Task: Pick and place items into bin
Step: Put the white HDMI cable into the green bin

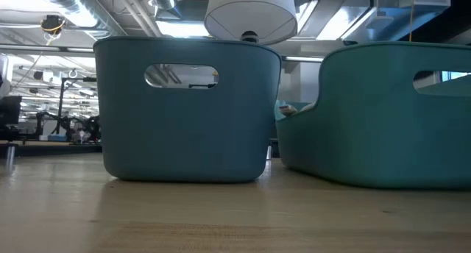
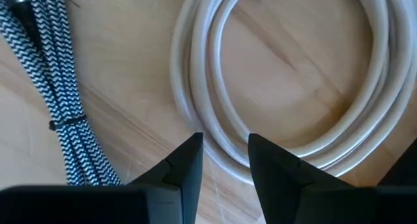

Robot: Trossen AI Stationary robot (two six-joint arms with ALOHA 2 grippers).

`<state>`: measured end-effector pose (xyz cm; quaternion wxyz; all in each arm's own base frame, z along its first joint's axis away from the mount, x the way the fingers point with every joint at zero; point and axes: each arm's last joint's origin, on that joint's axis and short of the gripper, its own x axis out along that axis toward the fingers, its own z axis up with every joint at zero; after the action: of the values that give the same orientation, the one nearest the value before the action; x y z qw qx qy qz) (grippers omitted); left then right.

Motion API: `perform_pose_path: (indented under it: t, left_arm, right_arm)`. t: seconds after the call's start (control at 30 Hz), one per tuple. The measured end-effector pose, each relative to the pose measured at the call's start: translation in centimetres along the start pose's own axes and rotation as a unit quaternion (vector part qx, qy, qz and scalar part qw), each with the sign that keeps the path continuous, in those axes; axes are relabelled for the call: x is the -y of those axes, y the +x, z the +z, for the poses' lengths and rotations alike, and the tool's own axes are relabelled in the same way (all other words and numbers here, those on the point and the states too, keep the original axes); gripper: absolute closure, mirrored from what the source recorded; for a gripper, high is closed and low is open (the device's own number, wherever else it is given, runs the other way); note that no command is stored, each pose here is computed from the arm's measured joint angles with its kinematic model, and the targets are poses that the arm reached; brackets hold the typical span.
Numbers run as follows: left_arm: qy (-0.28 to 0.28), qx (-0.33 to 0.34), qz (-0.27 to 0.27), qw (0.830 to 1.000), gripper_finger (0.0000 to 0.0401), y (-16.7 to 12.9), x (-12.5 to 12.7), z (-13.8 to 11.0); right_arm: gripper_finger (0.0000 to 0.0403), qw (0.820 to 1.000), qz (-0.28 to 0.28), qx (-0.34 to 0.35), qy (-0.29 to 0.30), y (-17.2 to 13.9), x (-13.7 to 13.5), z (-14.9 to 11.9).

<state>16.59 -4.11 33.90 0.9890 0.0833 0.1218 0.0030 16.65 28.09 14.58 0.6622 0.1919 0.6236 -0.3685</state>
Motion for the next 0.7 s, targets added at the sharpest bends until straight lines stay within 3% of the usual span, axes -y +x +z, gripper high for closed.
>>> perform_pose_path:
  t: [0.33, 0.7]
  left_arm:
    - [0.0, 0.0, 0.0, 1.0, 0.0196, 0.0, 0.0, 0.0]
    - [0.0, 0.0, 0.0, 1.0, 0.0196, 0.0, 0.0, 0.0]
  right_arm:
    - [0.0261, 1.0, 0.027, -0.007, 0.001, 0.1, -0.6, -0.2]
    - [0.0135, 0.998, 0.005, -0.036, -0.047, 0.3, -0.8, 1.7]
